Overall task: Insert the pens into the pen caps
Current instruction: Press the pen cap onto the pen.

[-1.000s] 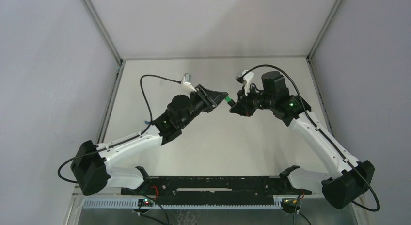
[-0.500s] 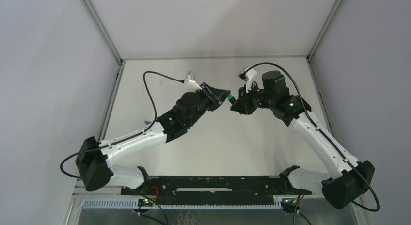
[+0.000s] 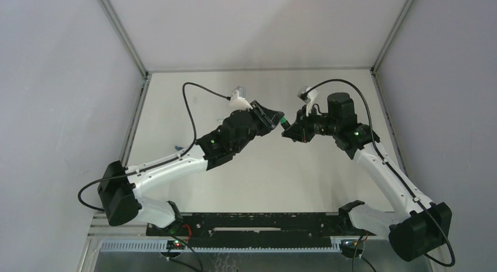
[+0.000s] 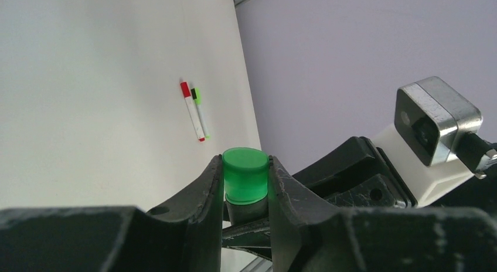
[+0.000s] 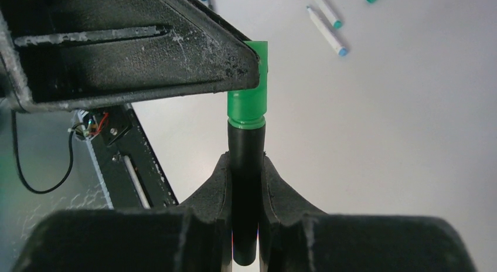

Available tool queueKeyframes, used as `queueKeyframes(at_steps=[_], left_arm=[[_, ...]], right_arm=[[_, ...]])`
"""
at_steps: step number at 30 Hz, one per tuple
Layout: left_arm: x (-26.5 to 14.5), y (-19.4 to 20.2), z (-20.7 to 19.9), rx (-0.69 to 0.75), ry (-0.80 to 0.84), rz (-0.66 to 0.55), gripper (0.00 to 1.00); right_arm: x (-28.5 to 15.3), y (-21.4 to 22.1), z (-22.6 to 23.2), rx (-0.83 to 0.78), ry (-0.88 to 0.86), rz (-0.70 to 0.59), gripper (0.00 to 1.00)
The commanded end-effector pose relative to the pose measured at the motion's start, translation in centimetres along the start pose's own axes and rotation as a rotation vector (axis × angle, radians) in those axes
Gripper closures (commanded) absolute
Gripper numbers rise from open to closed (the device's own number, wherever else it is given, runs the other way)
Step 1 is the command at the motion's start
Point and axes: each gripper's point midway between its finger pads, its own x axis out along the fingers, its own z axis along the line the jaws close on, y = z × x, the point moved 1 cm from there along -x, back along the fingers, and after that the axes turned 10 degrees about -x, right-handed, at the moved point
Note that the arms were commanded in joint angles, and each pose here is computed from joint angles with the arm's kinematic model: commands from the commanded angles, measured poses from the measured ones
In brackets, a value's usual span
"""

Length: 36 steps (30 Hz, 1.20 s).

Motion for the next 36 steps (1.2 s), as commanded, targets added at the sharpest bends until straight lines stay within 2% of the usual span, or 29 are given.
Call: queueKeyframes(at_steps=[1, 5, 18, 22, 31, 34, 36], left_arm=[[-2.9, 2.7, -4.8, -0.002, 0.15, 0.149, 0.71], [-3.6, 2.1, -5.0, 0.01, 0.162, 0.128, 0.58], [-4.6, 1.2, -5.5, 0.038, 0.193, 0.108, 0.47], [-5.0, 1.1, -5.2, 0.056, 0.19, 0.105, 0.38], [-6.3, 0.8, -3.6, 0.108, 0.188, 0.102, 0.37], [-7.6, 0.0, -3.2, 0.169, 0.227, 0.073, 0.37], [-8.9, -0.7, -3.1, 0.268, 0.279, 0.052, 0.37]], right_arm=[[-1.0, -4.0, 1.7, -0.161, -0.11, -0.191, 1.0], [-1.4, -3.6, 1.7, -0.164, -0.115, -0.201, 1.0], [-2.1, -2.9, 2.1, -0.175, -0.133, -0.215, 1.0], [-2.5, -3.1, 2.2, -0.175, -0.143, -0.225, 1.0], [-3.1, -3.1, 3.1, -0.175, -0.196, -0.239, 1.0], [-3.4, -3.0, 3.3, -0.182, -0.219, -0.239, 1.0], [-3.9, -2.7, 3.8, -0.197, -0.258, -0.241, 1.0]])
